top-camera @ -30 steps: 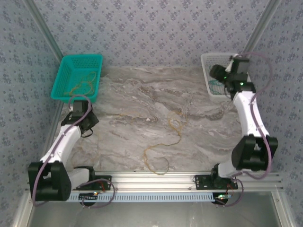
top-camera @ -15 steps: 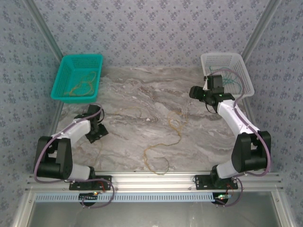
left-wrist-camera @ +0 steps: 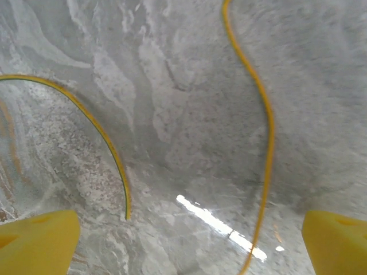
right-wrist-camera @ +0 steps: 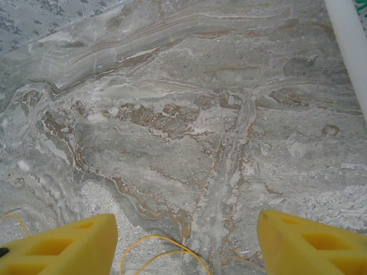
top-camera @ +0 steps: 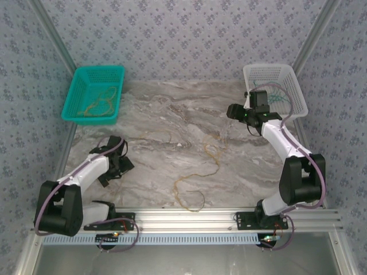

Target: Untangle the cables

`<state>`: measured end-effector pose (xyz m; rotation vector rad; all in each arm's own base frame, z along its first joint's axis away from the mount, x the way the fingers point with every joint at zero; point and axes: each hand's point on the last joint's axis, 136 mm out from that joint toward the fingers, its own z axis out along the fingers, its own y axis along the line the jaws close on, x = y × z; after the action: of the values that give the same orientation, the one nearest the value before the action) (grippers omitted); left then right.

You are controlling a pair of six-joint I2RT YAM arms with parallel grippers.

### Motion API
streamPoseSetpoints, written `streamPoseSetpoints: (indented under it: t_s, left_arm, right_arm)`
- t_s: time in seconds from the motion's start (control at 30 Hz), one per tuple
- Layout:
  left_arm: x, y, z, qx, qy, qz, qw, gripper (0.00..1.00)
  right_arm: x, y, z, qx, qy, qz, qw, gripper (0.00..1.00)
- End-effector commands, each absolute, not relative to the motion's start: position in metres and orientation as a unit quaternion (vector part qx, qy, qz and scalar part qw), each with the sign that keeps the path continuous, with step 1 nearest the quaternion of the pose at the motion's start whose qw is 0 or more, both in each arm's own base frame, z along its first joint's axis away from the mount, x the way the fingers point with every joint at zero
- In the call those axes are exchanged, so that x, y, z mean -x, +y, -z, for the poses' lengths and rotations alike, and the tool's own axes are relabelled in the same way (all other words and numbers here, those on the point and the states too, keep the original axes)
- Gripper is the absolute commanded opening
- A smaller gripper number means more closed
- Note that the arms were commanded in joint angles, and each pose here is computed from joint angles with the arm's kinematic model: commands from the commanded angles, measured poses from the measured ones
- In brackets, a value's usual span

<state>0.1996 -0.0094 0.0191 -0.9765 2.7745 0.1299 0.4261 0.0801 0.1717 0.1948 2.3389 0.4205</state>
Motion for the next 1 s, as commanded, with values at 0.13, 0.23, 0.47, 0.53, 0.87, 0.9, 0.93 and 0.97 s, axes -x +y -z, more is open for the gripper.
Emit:
streamPoseSetpoints:
  t_s: [0.13, 0.23, 0.47, 0.53, 0.87, 0.9, 0.93, 0.97]
  left_arm:
    - [-0.215, -0.011, -0.003, 0.333, 0.938, -0.05, 0.088, 0.81]
    - [-0.223, -0.01, -0.003, 0.325, 0.94, -0.055, 0.089, 0.49]
    - [-0.254, -0.016, -0.007, 0.295, 0.946, -0.04, 0.126, 0.0]
    - [-0.268, -0.02, -0.017, 0.283, 0.947, -0.026, 0.148, 0.0]
    - [-0.338, -0.028, -0.175, 0.23, 0.899, -0.024, 0.372, 0.0]
    - [-0.342, -0.03, -0.192, 0.222, 0.894, -0.025, 0.389, 0.0]
    - [-0.345, -0.03, -0.208, 0.218, 0.887, -0.029, 0.406, 0.0]
    - [-0.348, -0.031, -0.225, 0.213, 0.88, -0.036, 0.424, 0.0]
  right_arm:
    - [-0.428, 0.085, -0.172, -0.079, 0.907, -0.193, 0.366, 0.67]
    - [-0.425, 0.083, -0.173, -0.083, 0.906, -0.195, 0.367, 0.67]
    - [-0.422, 0.082, -0.167, -0.089, 0.905, -0.208, 0.36, 0.67]
    - [-0.42, 0.082, -0.163, -0.09, 0.906, -0.21, 0.357, 0.67]
    - [-0.415, 0.087, -0.151, -0.093, 0.905, -0.221, 0.352, 0.67]
    - [-0.415, 0.089, -0.152, -0.093, 0.904, -0.222, 0.354, 0.67]
    - [-0.415, 0.089, -0.154, -0.092, 0.903, -0.223, 0.356, 0.67]
    - [-0.414, 0.09, -0.156, -0.093, 0.901, -0.223, 0.359, 0.67]
